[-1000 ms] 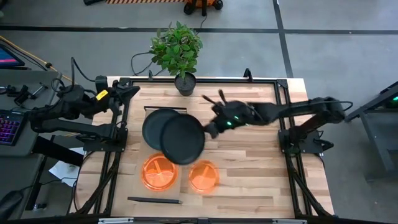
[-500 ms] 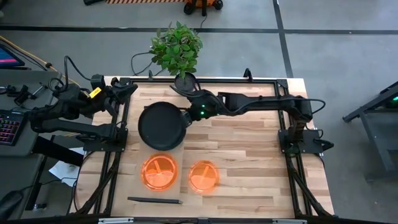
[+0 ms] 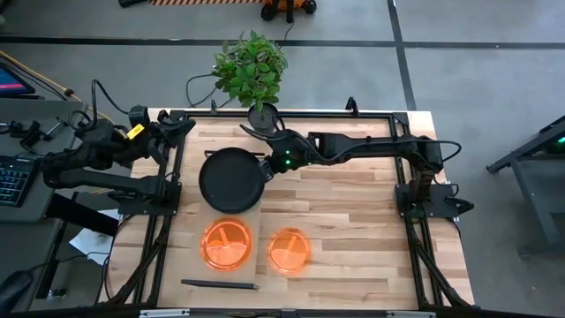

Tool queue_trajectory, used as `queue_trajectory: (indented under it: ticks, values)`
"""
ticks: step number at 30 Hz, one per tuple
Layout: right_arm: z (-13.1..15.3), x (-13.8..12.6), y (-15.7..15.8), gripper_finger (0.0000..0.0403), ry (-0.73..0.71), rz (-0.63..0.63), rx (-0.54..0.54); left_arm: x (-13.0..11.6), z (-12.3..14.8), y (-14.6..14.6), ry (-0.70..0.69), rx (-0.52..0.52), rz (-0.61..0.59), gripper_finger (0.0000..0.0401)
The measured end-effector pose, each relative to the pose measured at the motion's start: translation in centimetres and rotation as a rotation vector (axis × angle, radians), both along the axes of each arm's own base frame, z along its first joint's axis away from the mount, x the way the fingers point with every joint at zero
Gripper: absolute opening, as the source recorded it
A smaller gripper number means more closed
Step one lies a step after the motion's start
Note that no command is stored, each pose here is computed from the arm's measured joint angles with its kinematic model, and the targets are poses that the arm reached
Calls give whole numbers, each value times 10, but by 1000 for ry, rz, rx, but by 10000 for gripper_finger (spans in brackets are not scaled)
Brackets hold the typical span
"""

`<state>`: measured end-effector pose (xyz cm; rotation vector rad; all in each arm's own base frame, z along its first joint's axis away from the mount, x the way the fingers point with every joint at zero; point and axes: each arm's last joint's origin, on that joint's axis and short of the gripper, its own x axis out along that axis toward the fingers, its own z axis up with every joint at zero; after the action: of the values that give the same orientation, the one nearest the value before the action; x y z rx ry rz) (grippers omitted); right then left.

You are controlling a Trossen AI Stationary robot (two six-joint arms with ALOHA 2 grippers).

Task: Place and stack plates onto a shelf
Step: Stack the black plate on top of the black plate on the shelf, then stack the orange plate on top of the orange plate on the shelf

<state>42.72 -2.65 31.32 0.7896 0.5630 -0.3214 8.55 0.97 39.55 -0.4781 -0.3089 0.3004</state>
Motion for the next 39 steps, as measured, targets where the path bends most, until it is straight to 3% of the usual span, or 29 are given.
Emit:
queue_trajectory:
  ticks: [7,14,19,25,29,32,39]
  values:
    - [2,1,0,106,-13,24,-34,0,0,0,0,0,0,0]
    - [19,-7,-4,189,18,158,-68,0,0,0,0,0,0,0]
    - [21,-29,2,210,177,231,-91,0,-1,0,10,-1,1,0]
    - [5,-63,43,211,508,432,-105,1,-3,0,34,-1,2,0]
    - [-28,-82,73,211,569,504,0,1,-3,0,33,-2,4,0]
    - [-66,-102,92,211,574,483,103,1,-3,0,33,-2,4,0]
    - [-139,-135,130,211,358,163,416,1,-3,0,33,-2,4,0]
